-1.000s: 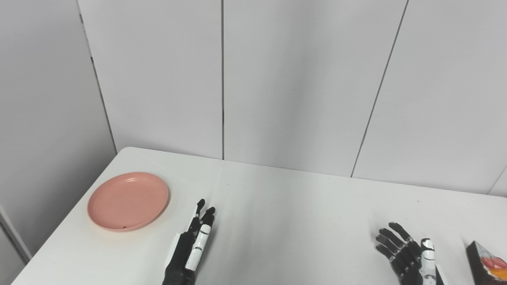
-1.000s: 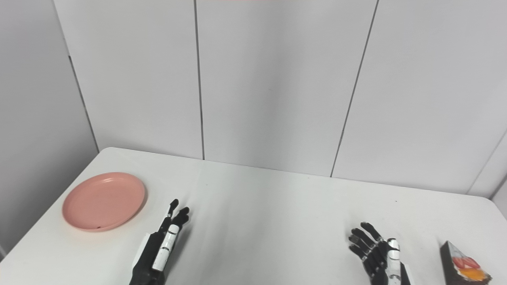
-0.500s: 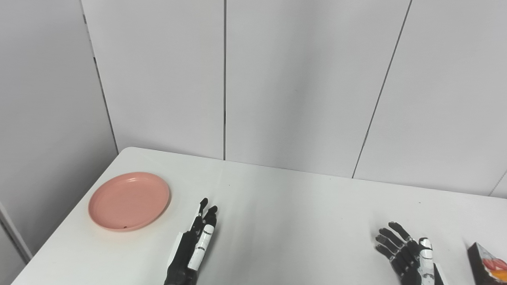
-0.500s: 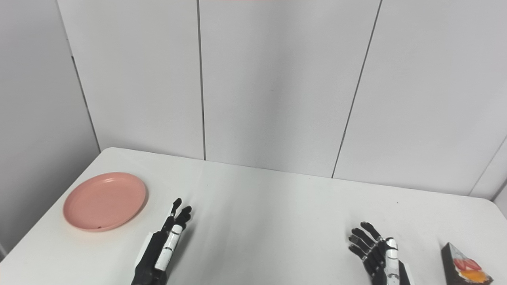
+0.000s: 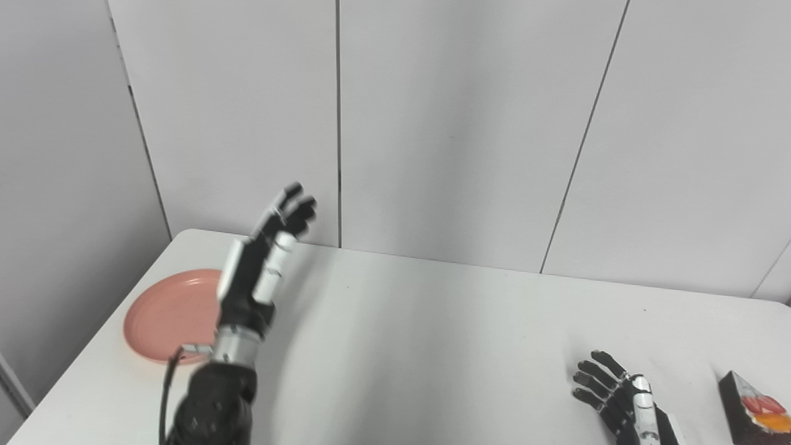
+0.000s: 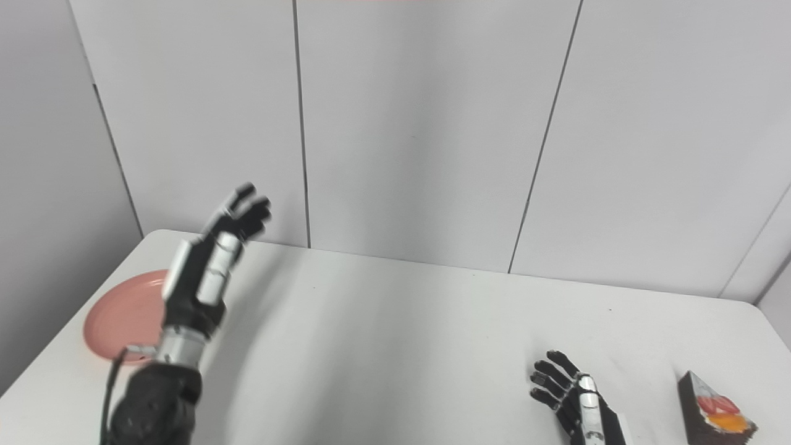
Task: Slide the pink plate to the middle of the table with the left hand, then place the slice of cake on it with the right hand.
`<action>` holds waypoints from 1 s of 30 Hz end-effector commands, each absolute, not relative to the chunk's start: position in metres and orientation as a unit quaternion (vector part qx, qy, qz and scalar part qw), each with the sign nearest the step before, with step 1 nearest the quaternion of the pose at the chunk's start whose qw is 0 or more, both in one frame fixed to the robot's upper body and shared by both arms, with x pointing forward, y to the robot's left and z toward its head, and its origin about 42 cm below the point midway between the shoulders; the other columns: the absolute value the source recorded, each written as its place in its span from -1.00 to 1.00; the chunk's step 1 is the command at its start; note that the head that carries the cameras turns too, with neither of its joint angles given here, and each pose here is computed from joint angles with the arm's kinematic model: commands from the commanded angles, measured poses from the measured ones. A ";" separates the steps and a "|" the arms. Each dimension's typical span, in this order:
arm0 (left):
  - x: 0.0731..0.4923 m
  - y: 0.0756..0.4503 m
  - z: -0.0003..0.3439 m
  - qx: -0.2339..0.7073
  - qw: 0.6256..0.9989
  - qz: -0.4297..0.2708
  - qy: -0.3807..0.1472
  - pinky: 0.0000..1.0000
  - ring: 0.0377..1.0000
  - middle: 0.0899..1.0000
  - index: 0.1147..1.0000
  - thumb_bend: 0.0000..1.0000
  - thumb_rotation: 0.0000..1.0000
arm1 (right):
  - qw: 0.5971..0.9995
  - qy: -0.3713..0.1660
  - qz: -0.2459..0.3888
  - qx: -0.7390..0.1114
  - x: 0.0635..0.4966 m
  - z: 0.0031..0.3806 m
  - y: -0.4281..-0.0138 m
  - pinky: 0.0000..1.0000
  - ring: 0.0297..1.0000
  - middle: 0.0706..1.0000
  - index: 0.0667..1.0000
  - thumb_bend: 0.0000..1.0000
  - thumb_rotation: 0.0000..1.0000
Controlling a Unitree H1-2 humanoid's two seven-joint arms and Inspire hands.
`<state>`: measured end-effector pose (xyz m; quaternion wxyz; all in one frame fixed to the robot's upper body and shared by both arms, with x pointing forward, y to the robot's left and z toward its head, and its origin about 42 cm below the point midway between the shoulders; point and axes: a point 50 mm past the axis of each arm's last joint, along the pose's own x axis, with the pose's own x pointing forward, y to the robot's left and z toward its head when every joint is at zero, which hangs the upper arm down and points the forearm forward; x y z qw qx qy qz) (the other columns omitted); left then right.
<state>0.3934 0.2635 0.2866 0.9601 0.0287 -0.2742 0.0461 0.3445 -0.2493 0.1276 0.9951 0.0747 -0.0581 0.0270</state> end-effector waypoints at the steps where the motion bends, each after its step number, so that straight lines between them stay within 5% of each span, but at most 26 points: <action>1: 0.401 0.280 0.309 0.035 0.953 0.057 -0.295 0.70 0.67 0.65 0.60 0.58 0.78 | 0.996 -0.025 0.025 0.079 0.334 0.111 -0.247 0.51 0.52 0.50 0.50 0.40 0.86; 6: 0.413 0.324 0.330 0.063 0.952 0.089 -0.287 0.64 0.63 0.57 0.48 0.67 0.77 | 0.996 -0.028 0.026 0.075 0.330 0.114 -0.243 0.51 0.53 0.51 0.52 0.34 0.88; 18: 0.425 0.417 0.351 0.084 0.945 0.159 -0.273 0.44 0.52 0.51 0.38 0.48 0.76 | 0.997 -0.032 0.033 0.069 0.326 0.120 -0.241 0.52 0.53 0.53 0.56 0.23 0.94; 30: 0.449 0.496 0.297 0.025 0.954 0.196 -0.225 0.38 0.51 0.49 0.45 0.57 0.64 | 0.997 -0.034 0.031 0.069 0.320 0.126 -0.242 0.52 0.53 0.51 0.57 0.21 0.92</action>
